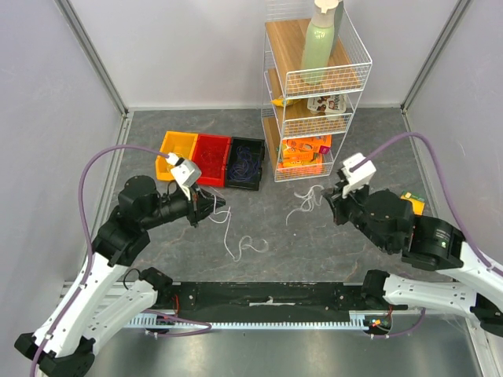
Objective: Untangle the cables
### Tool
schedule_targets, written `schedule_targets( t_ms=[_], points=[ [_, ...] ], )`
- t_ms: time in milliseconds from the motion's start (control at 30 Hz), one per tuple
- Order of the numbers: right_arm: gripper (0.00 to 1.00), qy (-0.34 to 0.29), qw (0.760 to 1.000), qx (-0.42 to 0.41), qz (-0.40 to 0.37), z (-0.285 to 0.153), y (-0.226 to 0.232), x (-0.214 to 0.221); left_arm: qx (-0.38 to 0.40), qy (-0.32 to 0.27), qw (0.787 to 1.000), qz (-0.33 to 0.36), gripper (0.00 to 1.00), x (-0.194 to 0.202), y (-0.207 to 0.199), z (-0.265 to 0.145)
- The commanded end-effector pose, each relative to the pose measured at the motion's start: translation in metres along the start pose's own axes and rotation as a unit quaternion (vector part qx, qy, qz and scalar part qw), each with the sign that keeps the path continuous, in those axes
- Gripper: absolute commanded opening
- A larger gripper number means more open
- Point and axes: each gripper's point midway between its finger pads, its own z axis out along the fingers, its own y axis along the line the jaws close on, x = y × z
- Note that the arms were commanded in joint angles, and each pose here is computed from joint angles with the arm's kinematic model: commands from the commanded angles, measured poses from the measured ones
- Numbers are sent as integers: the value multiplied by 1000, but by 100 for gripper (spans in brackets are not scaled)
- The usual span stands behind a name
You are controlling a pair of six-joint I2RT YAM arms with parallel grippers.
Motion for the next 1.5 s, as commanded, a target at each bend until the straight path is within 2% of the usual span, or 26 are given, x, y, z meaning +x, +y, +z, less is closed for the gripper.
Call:
schedule_targets(
  t_ms=[0,67,167,300,433,567,700,733,800,867,933,1233,1367,1467],
  points=[
    [0,-52,992,103,51,-23,-47,-14,-32,6,999,-4,2,-6,12,2],
    [0,-68,989,115,67,-31,-57,-18,-38,37,998,-24,2,10,20,12],
    [0,-87,986,114,83,-40,-62,-21,-45,111,989,-88,2,54,33,33],
    [0,-95,985,107,96,-43,-62,-21,-75,203,957,-195,2,115,48,54],
    [0,-92,985,106,96,-42,-61,-17,-131,239,927,-257,6,154,61,55],
    [0,-88,986,106,92,-39,-60,-15,-148,238,911,-303,28,171,61,57],
    [0,-87,987,103,87,-33,-55,-14,-141,253,900,-325,36,186,57,65],
    [0,-86,988,101,86,-32,-54,-14,-144,256,899,-324,42,188,59,68],
    [0,-85,988,97,85,-30,-52,-14,-148,263,897,-322,59,191,59,71],
    [0,-84,989,94,84,-29,-50,-14,-149,268,900,-309,81,193,58,74],
    [0,-84,988,92,86,-30,-50,-13,-155,277,901,-295,93,198,57,76],
    [0,-87,988,94,88,-29,-51,-11,-210,345,875,-268,96,240,57,85],
    [0,-87,988,92,88,-27,-49,-10,-232,356,871,-246,83,252,59,91],
    [0,-86,988,88,88,-26,-47,-9,-247,349,874,-232,58,248,64,98]
  ],
)
